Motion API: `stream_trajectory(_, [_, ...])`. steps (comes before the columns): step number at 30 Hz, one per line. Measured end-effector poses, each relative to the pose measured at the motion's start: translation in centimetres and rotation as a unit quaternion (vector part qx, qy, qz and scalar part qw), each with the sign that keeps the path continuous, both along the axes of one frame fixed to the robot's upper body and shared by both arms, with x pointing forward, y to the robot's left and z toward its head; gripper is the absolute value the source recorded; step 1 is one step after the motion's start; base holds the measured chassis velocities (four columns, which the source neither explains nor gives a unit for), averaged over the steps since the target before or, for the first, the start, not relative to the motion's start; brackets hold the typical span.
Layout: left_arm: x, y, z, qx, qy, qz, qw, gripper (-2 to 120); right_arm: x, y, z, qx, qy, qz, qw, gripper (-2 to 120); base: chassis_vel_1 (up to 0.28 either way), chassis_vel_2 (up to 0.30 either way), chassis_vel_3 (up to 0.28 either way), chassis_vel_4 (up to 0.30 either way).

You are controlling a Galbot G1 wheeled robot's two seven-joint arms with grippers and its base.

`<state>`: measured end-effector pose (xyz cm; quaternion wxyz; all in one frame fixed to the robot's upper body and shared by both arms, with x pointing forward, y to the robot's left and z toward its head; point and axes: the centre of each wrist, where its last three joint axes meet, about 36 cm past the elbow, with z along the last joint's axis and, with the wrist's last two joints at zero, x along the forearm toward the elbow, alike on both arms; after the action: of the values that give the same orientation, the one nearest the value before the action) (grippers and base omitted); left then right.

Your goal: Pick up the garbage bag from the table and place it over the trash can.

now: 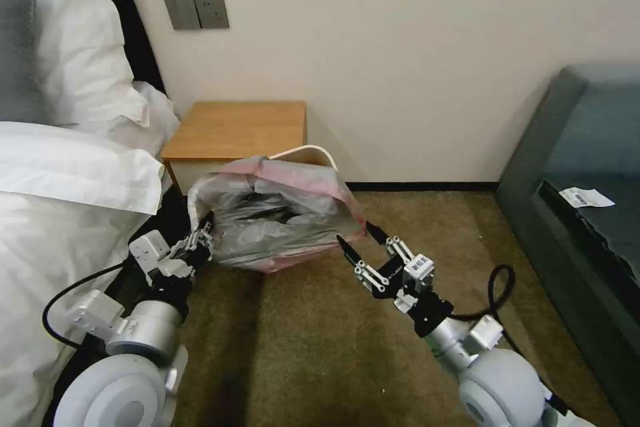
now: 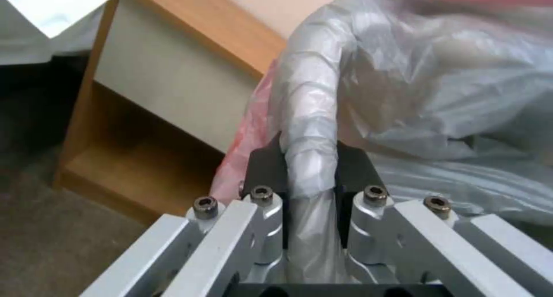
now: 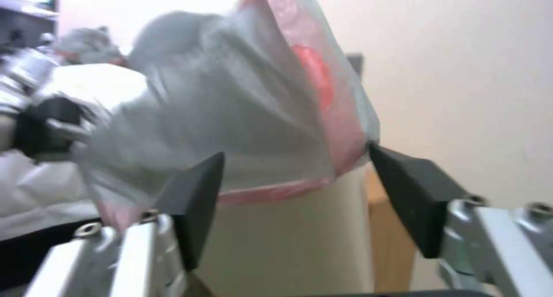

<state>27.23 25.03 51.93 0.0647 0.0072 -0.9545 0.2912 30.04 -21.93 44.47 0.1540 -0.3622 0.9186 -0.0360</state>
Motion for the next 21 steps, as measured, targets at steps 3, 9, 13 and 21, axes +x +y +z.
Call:
stream_trajectory(3, [0.4, 0.1, -0.4, 0.011, 0.002, 0.004, 0.9999, 11, 0.0, -0.4, 0.6, -0.008, -0.019, 0.01, 1.0, 83, 0.0, 0.0, 0.0, 0.0])
stream_trajectory(9, [0.9, 0.2, -1.0, 0.018, 0.007, 0.008, 0.9998, 11, 0.5, -1.3, 0.4, -0.02, -0.026, 0.007, 0.999, 98, 0.0, 0.0, 0.0, 0.0])
stream_trajectory(13, [0.8, 0.1, -1.1, 0.023, 0.009, 0.009, 0.9996, 11, 0.9, -1.1, 0.5, -0.004, -0.031, -0.009, 0.999, 100, 0.0, 0.0, 0.0, 0.0])
stream_trajectory(21, [0.1, -0.4, -2.8, 0.103, -0.008, 0.026, 0.9943, 11, 2.7, 0.7, 3.4, -0.03, -0.076, -0.036, 0.996, 100, 0.0, 0.0, 0.0, 0.0])
